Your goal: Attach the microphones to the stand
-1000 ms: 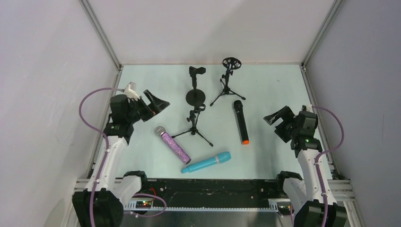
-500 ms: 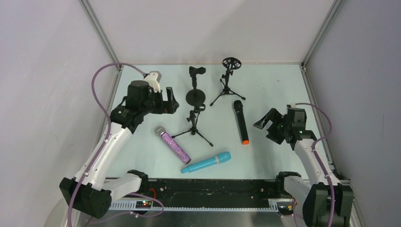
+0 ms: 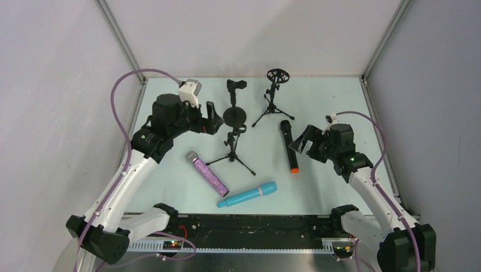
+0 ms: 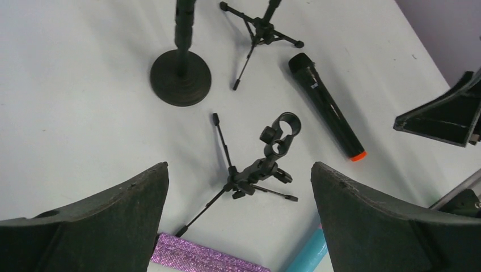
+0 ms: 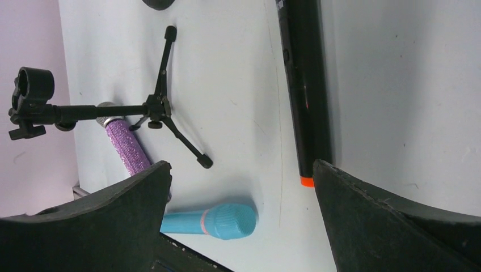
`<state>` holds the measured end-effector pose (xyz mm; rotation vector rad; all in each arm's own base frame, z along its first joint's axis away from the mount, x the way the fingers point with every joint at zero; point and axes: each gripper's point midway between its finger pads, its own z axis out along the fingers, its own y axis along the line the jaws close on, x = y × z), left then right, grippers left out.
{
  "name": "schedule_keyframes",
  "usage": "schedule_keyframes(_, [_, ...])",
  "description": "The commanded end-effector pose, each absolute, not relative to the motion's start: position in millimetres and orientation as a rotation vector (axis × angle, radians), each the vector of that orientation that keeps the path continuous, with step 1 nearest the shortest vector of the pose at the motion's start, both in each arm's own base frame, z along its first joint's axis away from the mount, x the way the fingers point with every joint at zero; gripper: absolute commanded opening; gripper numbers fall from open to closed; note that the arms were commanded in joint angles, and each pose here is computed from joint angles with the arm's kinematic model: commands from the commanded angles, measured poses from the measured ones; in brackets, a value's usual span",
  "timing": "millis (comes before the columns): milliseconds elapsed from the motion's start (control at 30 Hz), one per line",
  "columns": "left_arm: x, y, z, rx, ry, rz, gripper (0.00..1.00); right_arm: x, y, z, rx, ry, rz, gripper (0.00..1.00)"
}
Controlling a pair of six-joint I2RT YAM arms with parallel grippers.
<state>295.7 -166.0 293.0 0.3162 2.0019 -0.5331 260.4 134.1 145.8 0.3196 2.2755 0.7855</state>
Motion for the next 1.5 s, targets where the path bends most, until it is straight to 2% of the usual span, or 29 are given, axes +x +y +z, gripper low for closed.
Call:
schedule_keyframes(0, [289,-182,291,0.317,1.962,-0.635,0.98,283,138,169,0.274,2.177,0.793,1.0])
schedule_keyframes(200, [285,-182,271,0.375,1.911,-0.629,0.98,284,143,146,0.281,2.248,0.784,1.0])
schedule_keyframes(367, [280,-182,276,0.402,1.844,-0.64,0.98,274,144,129,0.329,2.276,0.802,1.0])
schedule_keyframes(567, [265,-180,292,0.42,1.773,-0.665,0.98,270,142,144,0.295,2.222,0.805,1.0])
schedule_keyframes(867, [248,-184,276,0.445,1.79,-0.728,0.98,258,131,157,0.248,2.187,0.751,1.0])
schedule_keyframes(1100, [243,-187,308,0.455,1.715,-0.76,0.98,257,128,152,0.181,2.246,0.698,1.0])
schedule_keyframes(1467, [236,-198,315,0.719,1.675,-0.731,0.98,265,145,160,0.072,2.245,0.81,1.0])
